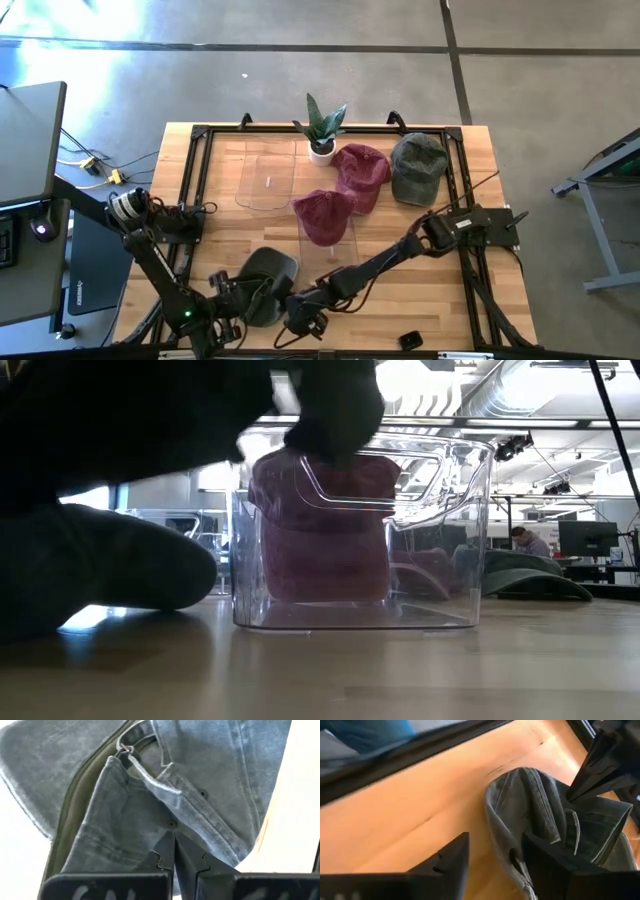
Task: Pick & Place hat
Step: Put the bottom black cap into the top transparent bin
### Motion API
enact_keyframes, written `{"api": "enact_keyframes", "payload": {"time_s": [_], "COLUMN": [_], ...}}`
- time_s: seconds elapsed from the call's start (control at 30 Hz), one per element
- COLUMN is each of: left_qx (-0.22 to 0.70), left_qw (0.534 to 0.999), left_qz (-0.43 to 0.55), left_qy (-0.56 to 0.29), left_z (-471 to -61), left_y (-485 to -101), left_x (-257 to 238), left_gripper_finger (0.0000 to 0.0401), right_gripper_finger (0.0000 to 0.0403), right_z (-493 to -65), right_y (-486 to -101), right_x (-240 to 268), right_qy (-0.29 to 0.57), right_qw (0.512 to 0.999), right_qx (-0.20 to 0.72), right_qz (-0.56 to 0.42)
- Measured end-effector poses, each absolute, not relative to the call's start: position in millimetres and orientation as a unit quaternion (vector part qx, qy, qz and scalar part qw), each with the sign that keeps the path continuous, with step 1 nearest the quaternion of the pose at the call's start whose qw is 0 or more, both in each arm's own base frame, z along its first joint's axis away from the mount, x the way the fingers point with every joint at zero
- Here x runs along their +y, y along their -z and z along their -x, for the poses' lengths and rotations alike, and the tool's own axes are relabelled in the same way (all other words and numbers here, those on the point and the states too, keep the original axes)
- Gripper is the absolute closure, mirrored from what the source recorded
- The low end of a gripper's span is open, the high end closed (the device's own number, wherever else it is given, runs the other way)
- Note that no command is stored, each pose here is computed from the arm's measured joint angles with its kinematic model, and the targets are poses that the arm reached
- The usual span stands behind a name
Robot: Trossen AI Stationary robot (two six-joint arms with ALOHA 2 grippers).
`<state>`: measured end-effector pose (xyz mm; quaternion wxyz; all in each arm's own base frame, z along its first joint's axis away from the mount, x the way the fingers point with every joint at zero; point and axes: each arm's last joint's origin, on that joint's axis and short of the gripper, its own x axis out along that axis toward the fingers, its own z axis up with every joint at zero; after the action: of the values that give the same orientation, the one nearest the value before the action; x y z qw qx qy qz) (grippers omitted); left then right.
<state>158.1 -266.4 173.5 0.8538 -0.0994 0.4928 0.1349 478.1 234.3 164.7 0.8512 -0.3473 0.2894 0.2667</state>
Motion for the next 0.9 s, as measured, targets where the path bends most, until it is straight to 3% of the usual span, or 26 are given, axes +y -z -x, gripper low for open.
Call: {"api": "enact_keyframes", "payload": {"time_s": [0.23, 0.47, 0.57, 0.7, 0.9], "left_qx": [0.491, 0.475, 0.505, 0.530, 0.594], "left_qw": [0.845, 0.844, 0.822, 0.799, 0.748], "left_qz": [0.120, 0.127, 0.142, 0.158, 0.145], "left_qy": [-0.172, -0.214, -0.222, -0.234, -0.259], "left_z": [-156, -154, -155, -152, -148], "left_y": [-173, -164, -147, -128, -150], "left_x": [-262, -251, -241, -226, -232], "left_gripper_finger": [0.0401, 0.0401, 0.0401, 0.0401, 0.0401], "right_gripper_finger": [0.0386, 0.0381, 0.0394, 0.0380, 0.0395], "right_z": [-476, -471, -466, -463, -459], "right_y": [-162, -164, -163, -163, -163], "right_x": [236, 249, 255, 260, 259], "right_qy": [-0.226, -0.276, -0.281, -0.280, -0.250], "right_qw": [0.838, 0.821, 0.815, 0.808, 0.804], "right_qx": [0.294, 0.273, 0.275, 0.275, 0.298], "right_qz": [0.400, 0.417, 0.425, 0.438, 0.449]}}
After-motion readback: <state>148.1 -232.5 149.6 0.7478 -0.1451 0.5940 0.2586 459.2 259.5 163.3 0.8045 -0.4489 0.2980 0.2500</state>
